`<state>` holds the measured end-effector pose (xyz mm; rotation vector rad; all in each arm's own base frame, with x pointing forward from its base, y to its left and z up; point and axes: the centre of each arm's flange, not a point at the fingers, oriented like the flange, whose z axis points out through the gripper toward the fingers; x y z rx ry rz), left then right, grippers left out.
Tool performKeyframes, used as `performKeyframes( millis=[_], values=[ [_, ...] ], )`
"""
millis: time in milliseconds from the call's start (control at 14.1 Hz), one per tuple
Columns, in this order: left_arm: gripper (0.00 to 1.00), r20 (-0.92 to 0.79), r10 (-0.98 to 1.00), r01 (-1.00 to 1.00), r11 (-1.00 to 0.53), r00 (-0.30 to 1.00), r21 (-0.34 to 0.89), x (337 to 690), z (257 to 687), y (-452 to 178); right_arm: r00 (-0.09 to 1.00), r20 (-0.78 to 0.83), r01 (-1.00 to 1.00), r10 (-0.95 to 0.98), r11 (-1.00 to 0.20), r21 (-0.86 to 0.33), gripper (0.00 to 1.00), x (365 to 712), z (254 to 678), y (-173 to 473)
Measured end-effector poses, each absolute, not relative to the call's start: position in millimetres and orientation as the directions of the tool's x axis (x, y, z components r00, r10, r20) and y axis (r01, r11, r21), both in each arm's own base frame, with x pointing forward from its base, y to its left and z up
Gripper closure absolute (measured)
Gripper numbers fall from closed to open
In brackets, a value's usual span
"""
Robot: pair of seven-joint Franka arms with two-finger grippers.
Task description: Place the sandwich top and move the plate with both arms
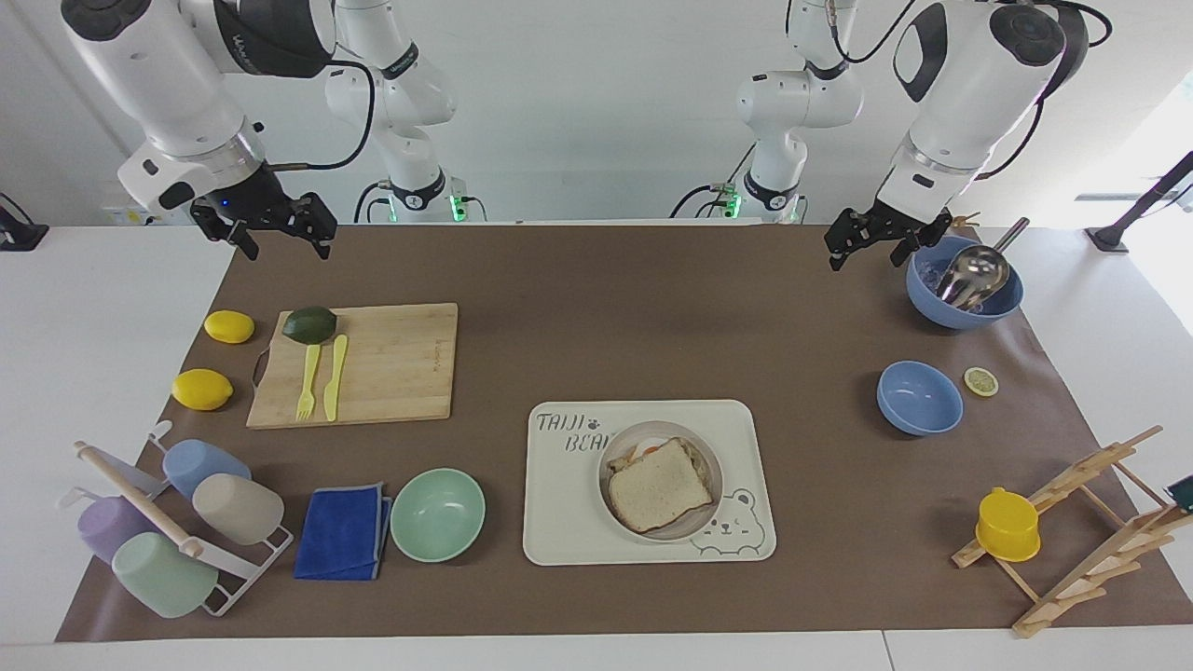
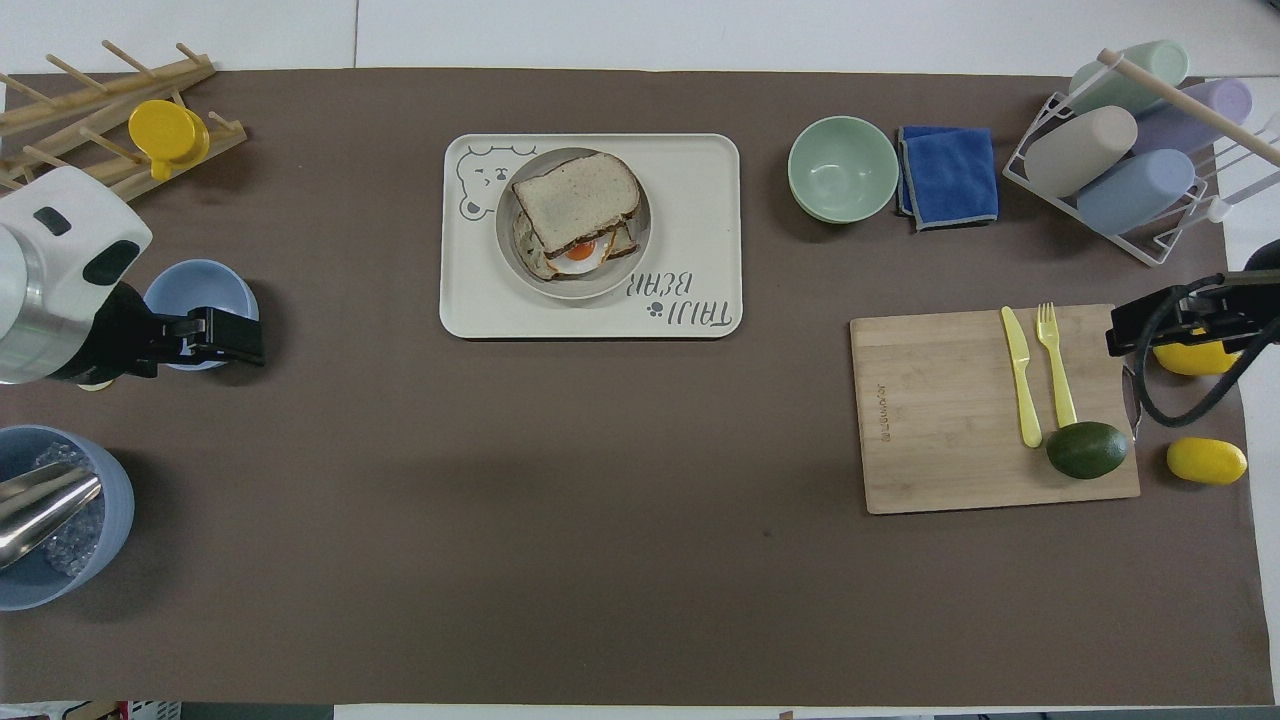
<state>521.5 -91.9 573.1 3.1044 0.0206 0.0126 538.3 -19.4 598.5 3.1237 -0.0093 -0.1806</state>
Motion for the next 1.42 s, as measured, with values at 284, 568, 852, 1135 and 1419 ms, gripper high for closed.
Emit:
performKeyframes(
  millis=[284,568,852,1135,1419],
  values=[
    [0.0,-0.046,0.031,0.031,-1.0,0.998,-0.002,527.6,603.0,-74.4,0.993,-0.115,-0.005,-0.007,-1.0,0.013,0.0,538.3,598.5,-19.4],
    [0.0,-0.056,0.008,0.006,-0.999,0.998,-0.043,534.1,611.4,-64.8,0.993,-0.115,-0.005,-0.007,-1.0,0.013,0.0,538.3,598.6,-19.4],
    [0.0,-0.056,0.003,0.001,-1.0,0.998,-0.025,537.1,607.5,-68.7,0.993,-0.115,-0.005,-0.007,-1.0,0.013,0.0,538.3,598.6,-19.4],
    [0.0,-0.066,0.001,-0.001,-1.0,0.998,-0.022,540.9,597.4,-69.2,0.993,-0.115,-0.005,-0.007,-1.0,0.013,0.0,538.3,598.6,-19.4],
    [0.0,-0.064,0.011,0.011,-1.0,0.998,-0.004,542.0,597.7,-65.6,0.993,-0.115,-0.005,-0.007,-1.0,0.013,0.0,538.3,598.7,-19.4]
  ],
)
